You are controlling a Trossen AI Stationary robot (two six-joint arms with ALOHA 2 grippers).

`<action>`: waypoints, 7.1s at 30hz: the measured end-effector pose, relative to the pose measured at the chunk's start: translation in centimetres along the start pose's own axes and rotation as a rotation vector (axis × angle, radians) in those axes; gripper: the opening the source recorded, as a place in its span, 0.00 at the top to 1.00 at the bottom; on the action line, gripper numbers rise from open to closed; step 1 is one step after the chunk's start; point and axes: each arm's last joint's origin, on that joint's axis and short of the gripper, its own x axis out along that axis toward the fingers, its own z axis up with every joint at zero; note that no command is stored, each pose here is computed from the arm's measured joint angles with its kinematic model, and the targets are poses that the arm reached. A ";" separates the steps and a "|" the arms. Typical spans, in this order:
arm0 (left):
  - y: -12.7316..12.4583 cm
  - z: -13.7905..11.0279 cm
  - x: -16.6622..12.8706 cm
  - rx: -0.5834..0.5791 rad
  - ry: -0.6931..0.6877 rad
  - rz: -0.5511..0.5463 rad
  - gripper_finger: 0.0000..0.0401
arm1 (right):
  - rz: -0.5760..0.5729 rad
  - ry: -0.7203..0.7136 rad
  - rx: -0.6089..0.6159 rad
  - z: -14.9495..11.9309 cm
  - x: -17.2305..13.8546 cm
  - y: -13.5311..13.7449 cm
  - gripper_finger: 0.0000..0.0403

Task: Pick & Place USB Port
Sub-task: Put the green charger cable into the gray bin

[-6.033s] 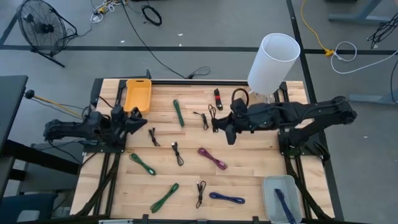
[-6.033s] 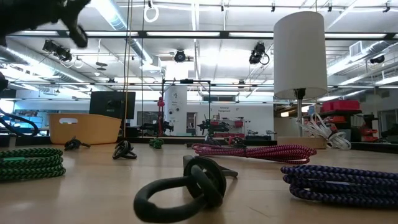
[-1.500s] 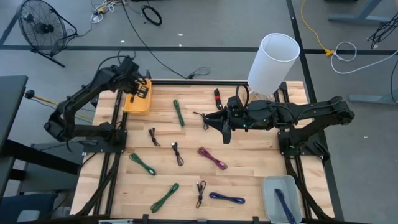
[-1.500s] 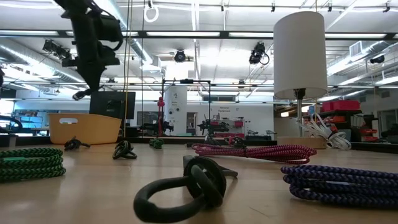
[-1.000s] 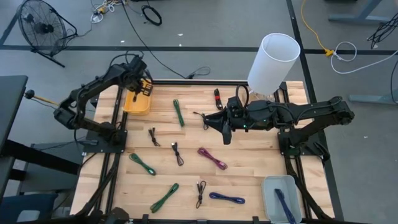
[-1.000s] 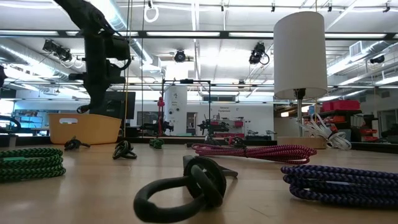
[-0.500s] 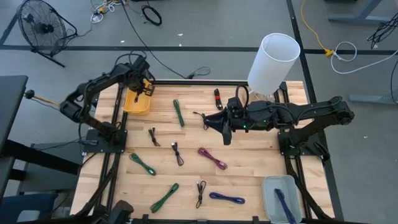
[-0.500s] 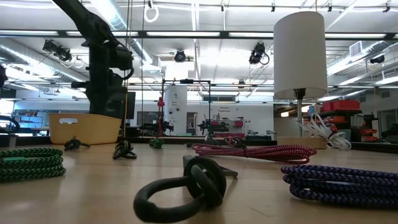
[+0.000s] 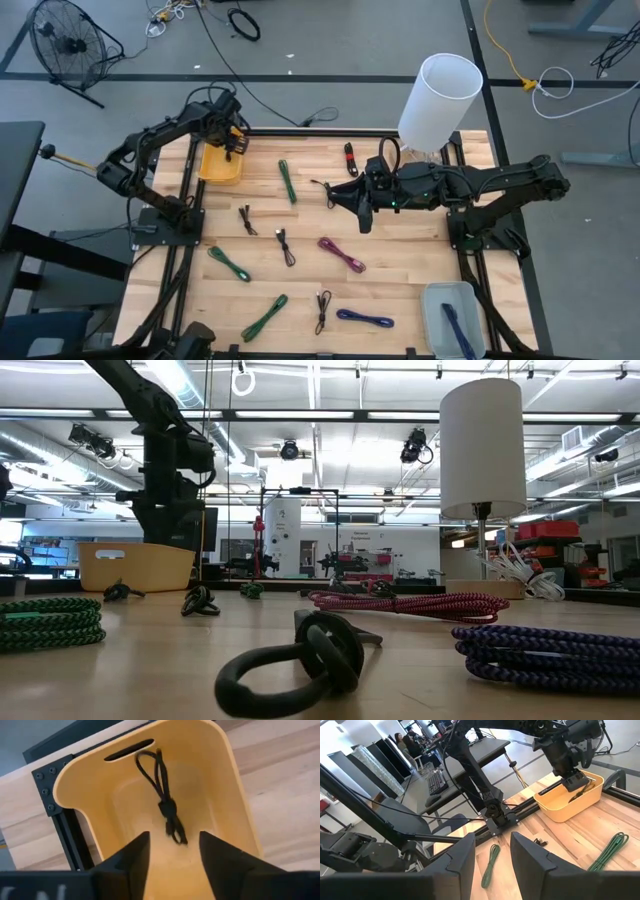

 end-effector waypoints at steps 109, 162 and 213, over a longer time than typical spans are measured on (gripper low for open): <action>-10.2 -10.3 -24.6 0.159 -0.824 -1.539 0.95 | 0.022 0.014 -0.079 0.0 0.0 0.1 0.70; -20.8 -11.2 -22.3 0.144 -0.763 -1.647 0.95 | 0.029 0.002 -0.082 0.1 0.0 0.1 0.70; -19.8 -12.3 -23.6 0.294 -0.818 -1.683 0.49 | -0.013 0.407 0.149 -2.5 -5.4 -0.1 1.00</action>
